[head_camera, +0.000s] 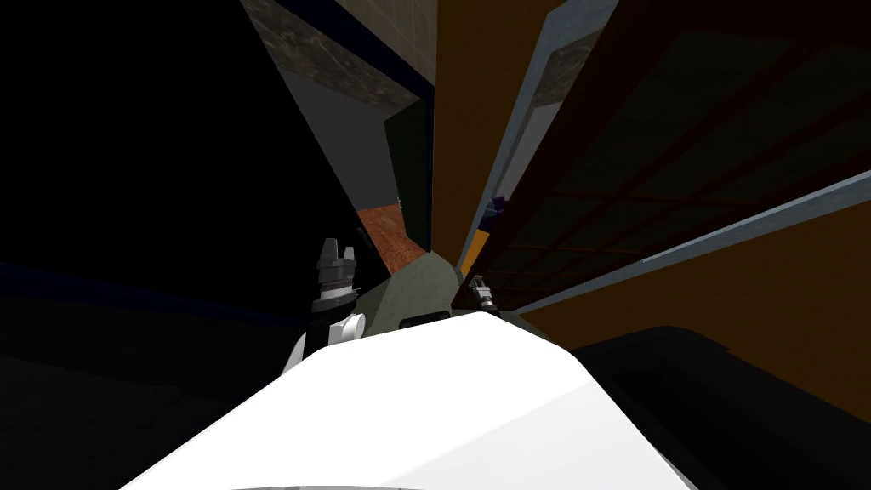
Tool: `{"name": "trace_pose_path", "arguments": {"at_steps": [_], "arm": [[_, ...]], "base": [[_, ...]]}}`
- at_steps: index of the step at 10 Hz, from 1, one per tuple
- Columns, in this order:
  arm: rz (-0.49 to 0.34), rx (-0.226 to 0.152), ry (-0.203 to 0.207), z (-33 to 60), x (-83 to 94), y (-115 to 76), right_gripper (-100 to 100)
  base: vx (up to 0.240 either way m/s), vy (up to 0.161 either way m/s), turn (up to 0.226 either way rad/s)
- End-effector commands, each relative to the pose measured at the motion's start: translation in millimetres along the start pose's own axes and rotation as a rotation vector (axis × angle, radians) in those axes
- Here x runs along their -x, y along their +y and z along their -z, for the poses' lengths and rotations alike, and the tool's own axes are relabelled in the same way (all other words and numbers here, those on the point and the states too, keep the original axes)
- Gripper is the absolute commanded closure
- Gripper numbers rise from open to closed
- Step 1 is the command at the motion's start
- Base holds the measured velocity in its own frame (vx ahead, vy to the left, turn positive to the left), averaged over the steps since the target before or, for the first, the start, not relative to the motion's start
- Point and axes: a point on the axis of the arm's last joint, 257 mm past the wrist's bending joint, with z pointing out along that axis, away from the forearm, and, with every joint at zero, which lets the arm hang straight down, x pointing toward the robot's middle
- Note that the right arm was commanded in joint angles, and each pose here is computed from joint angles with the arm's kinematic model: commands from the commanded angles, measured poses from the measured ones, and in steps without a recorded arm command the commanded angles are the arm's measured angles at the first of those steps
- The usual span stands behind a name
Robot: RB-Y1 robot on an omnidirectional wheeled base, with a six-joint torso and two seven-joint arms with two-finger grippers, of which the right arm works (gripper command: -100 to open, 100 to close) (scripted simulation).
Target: Pull the door open
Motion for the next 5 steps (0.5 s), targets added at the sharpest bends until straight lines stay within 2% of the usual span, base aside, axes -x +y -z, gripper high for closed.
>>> {"name": "trace_pose_path", "arguments": {"at_steps": [1, 5], "arm": [[-0.002, -0.023, 0.001, 8.2, -0.5, -1.8, 100], [-0.005, -0.074, 0.003, 21.9, -1.5, -4.2, 100]], "base": [[-0.188, 0.006, 0.101], [-0.189, -0.034, 0.09]]}}
